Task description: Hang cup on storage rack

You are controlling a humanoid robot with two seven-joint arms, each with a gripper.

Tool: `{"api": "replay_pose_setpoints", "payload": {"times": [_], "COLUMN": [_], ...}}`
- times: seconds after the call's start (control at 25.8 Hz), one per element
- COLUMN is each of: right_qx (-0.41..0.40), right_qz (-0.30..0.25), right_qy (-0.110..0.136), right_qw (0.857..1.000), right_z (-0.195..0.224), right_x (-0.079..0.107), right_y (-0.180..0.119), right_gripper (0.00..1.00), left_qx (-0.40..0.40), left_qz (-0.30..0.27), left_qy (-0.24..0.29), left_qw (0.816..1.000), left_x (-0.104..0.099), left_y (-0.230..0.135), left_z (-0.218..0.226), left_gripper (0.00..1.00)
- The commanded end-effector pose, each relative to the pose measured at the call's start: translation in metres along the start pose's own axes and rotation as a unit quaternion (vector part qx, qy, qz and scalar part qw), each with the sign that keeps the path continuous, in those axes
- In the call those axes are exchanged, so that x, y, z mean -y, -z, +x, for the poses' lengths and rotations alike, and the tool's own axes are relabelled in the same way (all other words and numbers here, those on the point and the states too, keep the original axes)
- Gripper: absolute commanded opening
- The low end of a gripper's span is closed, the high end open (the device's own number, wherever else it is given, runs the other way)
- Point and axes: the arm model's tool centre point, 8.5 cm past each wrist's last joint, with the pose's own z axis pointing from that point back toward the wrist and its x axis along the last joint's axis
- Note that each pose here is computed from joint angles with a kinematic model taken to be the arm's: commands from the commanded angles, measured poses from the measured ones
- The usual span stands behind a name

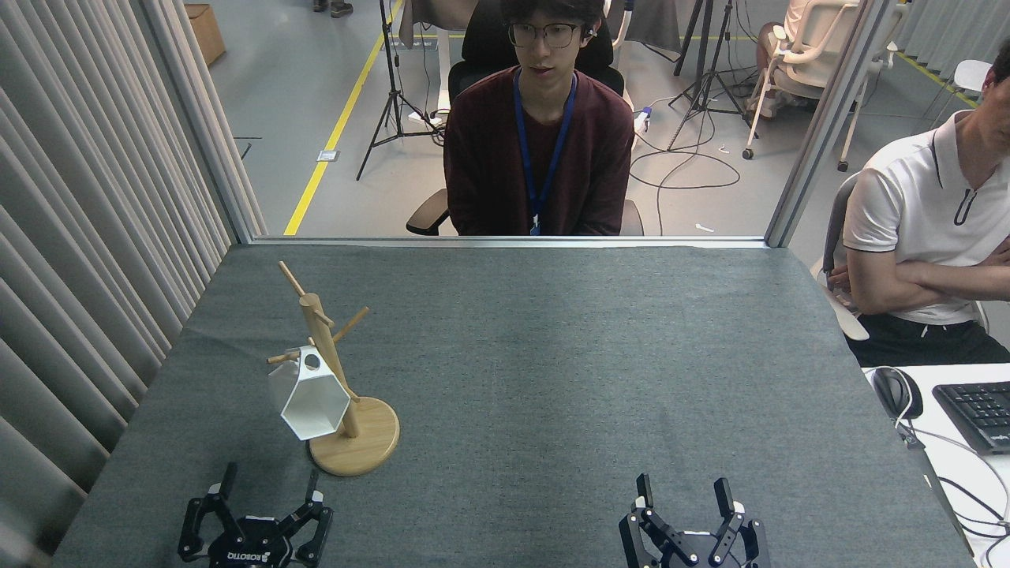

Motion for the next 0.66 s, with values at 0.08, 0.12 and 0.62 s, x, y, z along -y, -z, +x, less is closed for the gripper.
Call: {"api": "replay_pose_setpoints", "payload": {"times": [0.08, 0.12, 0.62], "right_qx": [0.002, 0.003, 0.007], "right_qz": [-0.001, -0.001, -0.004], "right_qy": [-0.021, -0.025, -0.032], "right_qw": [1.0, 1.0, 0.999], "right_z": [-0.011, -0.013, -0.018], "right_x": [0.004, 0.004, 0.006], "right_y": [-0.003, -0.003, -0.002], "right_gripper": [0.98, 0.98, 0.98], "left_qx": [0.036, 0.038, 0.036], "left_qz": [0.002, -0.002, -0.001], "left_qy": [-0.123, -0.129, -0.13], "left_qw": [0.992, 0.991, 0.991], "left_x": [-0.03, -0.029, -0.029], "left_y": [-0.022, -0.029, -0.031], "left_z": [0.004, 0.006, 0.005], "left_gripper": [0.99, 0.99, 0.99]}}
